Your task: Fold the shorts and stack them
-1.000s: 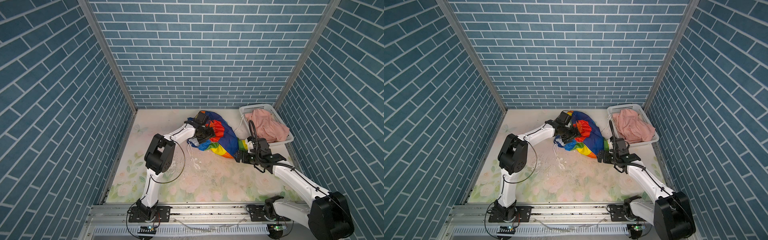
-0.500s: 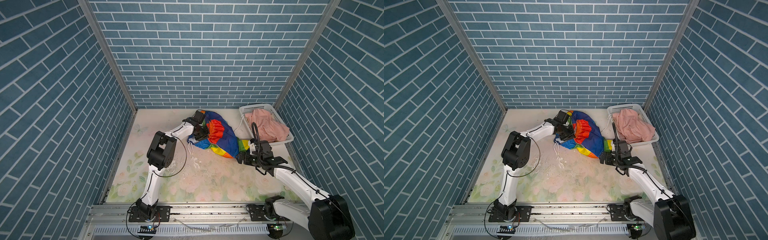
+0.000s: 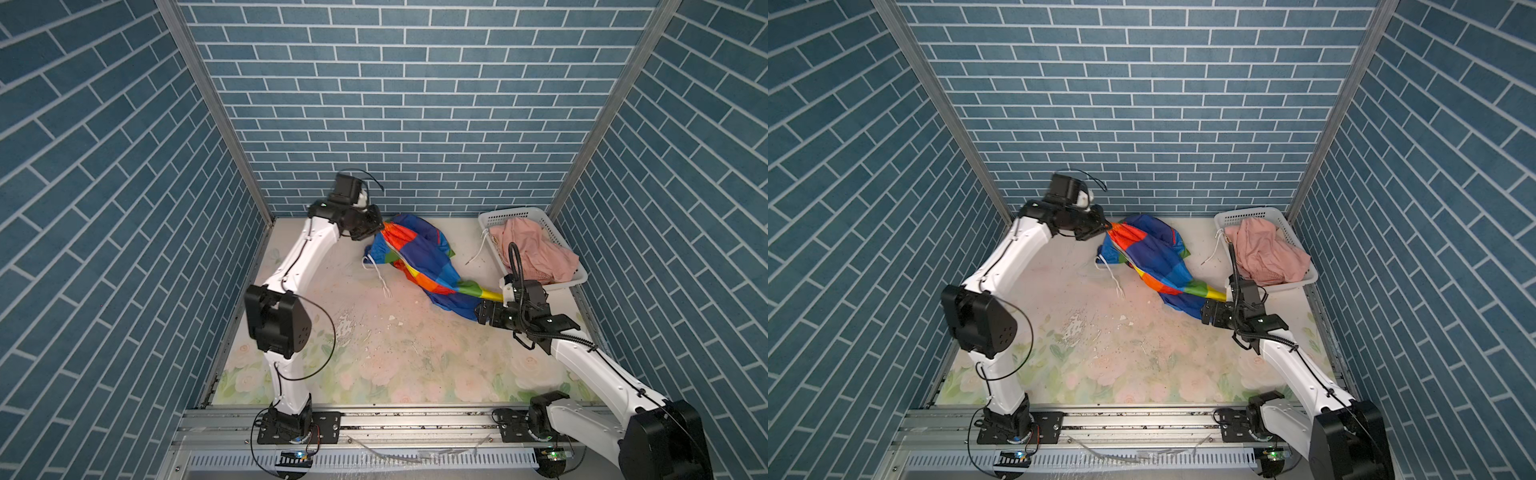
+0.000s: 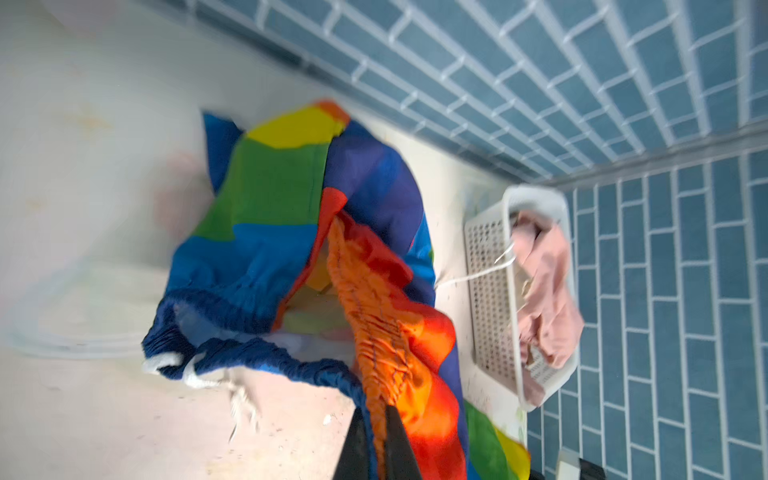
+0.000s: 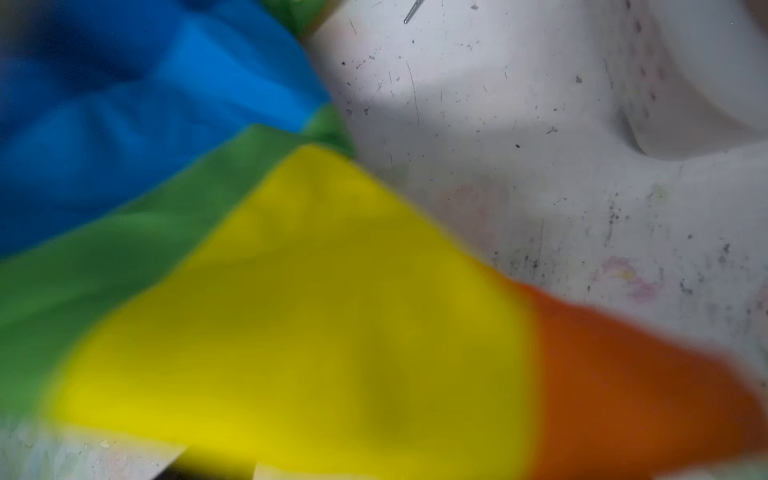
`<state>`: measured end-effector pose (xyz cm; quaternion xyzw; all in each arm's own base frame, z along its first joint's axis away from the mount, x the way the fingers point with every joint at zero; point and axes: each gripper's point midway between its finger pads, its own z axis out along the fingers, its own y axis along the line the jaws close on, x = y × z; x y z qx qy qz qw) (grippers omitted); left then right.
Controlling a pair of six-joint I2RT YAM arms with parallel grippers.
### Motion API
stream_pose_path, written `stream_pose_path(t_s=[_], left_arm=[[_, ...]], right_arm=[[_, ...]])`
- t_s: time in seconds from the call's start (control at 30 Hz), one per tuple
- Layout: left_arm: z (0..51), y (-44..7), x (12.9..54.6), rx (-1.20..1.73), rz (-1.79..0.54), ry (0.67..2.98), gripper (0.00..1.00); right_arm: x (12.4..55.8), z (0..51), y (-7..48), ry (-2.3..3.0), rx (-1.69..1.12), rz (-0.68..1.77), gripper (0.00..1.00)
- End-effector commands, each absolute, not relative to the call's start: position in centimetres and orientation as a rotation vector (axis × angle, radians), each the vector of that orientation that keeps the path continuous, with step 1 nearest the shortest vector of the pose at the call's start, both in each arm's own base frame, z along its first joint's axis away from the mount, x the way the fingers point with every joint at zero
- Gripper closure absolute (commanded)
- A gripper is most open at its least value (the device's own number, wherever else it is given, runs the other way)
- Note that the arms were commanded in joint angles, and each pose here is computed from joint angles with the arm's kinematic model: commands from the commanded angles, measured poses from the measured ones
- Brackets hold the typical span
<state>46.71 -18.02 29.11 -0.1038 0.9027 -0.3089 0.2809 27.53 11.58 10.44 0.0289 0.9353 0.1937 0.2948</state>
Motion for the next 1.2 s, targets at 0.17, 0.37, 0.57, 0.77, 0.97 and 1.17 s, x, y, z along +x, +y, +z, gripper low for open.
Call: stream_pose_path(t_s=[0.17, 0.37, 0.57, 0.77, 0.97, 1.17], left_arm=[[27.3, -12.2, 43.4, -0.386, -0.763, 2.461, 1.00], [27.3, -12.0, 43.6, -0.387, -0.764, 2.459, 1.00], [27.4, -11.1, 44.7, -0.446, -0.812, 2.425, 1.00], [27.7, -9.7, 45.0, -0.499, -0.842, 2.387, 1.00], [28.9, -8.9, 45.2, -0.509, -0.886, 2.346, 1.00], [31.7, -6.2, 44.7, -0.539, -0.901, 2.275, 1.00]], right_arm=[[31.4, 11.4, 13.8, 2.366, 0.352, 0.680, 0.01], [31.7, 11.8, 16.1, 2.298, 0.428, 0.720, 0.01], [31.3, 10.6, 17.0, 2.247, 0.546, 0.790, 0.01], [31.8, 10.8, 17.7, 2.194, 0.535, 0.835, 0.24], [35.2, 15.1, 18.3, 2.138, 0.330, 0.699, 0.75], [37.9, 20.1, 19.1, 2.086, 0.214, 0.669, 1.00]])
